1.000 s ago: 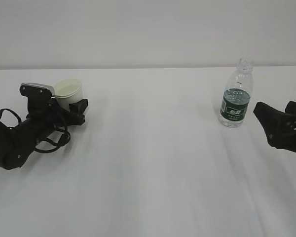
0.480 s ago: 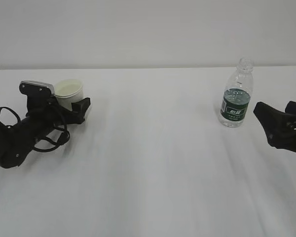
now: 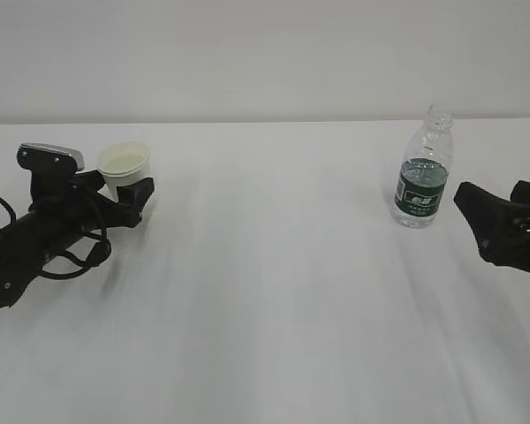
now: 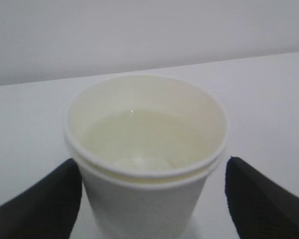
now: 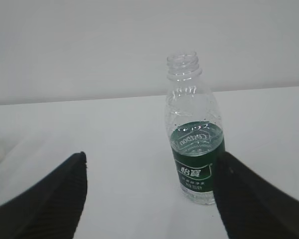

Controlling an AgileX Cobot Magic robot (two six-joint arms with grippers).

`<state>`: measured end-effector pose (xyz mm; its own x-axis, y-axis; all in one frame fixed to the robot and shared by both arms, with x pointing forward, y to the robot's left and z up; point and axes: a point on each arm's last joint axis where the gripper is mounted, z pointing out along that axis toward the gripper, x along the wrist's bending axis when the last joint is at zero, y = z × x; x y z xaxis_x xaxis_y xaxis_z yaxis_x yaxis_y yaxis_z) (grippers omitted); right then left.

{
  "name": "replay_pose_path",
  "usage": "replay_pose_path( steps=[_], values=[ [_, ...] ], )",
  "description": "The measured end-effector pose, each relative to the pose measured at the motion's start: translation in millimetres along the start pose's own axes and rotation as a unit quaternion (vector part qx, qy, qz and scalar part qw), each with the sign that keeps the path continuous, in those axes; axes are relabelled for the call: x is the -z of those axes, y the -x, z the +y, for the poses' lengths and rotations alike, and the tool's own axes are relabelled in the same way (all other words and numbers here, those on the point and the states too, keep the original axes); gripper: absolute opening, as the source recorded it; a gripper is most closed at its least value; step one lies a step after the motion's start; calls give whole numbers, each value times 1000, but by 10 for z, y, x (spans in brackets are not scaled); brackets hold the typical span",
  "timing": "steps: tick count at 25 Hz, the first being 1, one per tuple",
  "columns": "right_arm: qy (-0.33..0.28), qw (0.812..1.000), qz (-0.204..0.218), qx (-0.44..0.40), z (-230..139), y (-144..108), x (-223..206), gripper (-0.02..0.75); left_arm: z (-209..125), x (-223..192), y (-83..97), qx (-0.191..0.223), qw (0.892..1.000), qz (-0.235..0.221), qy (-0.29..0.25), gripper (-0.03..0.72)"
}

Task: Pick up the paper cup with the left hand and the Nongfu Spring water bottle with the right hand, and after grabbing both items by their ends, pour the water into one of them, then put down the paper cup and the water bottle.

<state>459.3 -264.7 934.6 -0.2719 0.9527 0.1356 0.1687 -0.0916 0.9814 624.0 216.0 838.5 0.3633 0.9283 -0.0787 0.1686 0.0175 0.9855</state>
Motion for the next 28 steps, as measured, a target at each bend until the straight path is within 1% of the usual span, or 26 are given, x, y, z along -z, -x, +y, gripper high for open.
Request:
replay_pose_path(
  steps=[6,11,14,18,22,28],
  values=[
    [0,1000,0,0,0,0,0,589,81,184,22,7,1000,12,-7,661],
    [0,1000,0,-6,0,0,0,589,295,345,30,13,999,31,11,656],
    [0,1000,0,-23,0,0,0,589,409,474,32,20,998,47,19,636],
    [6,999,1,-31,28,-6,13,589,527,633,74,21,998,49,26,591],
    [28,999,0,-24,178,-32,81,589,636,774,167,18,998,40,35,580],
    [39,999,-30,0,571,-72,312,589,896,950,326,11,997,20,70,577]
  ],
)
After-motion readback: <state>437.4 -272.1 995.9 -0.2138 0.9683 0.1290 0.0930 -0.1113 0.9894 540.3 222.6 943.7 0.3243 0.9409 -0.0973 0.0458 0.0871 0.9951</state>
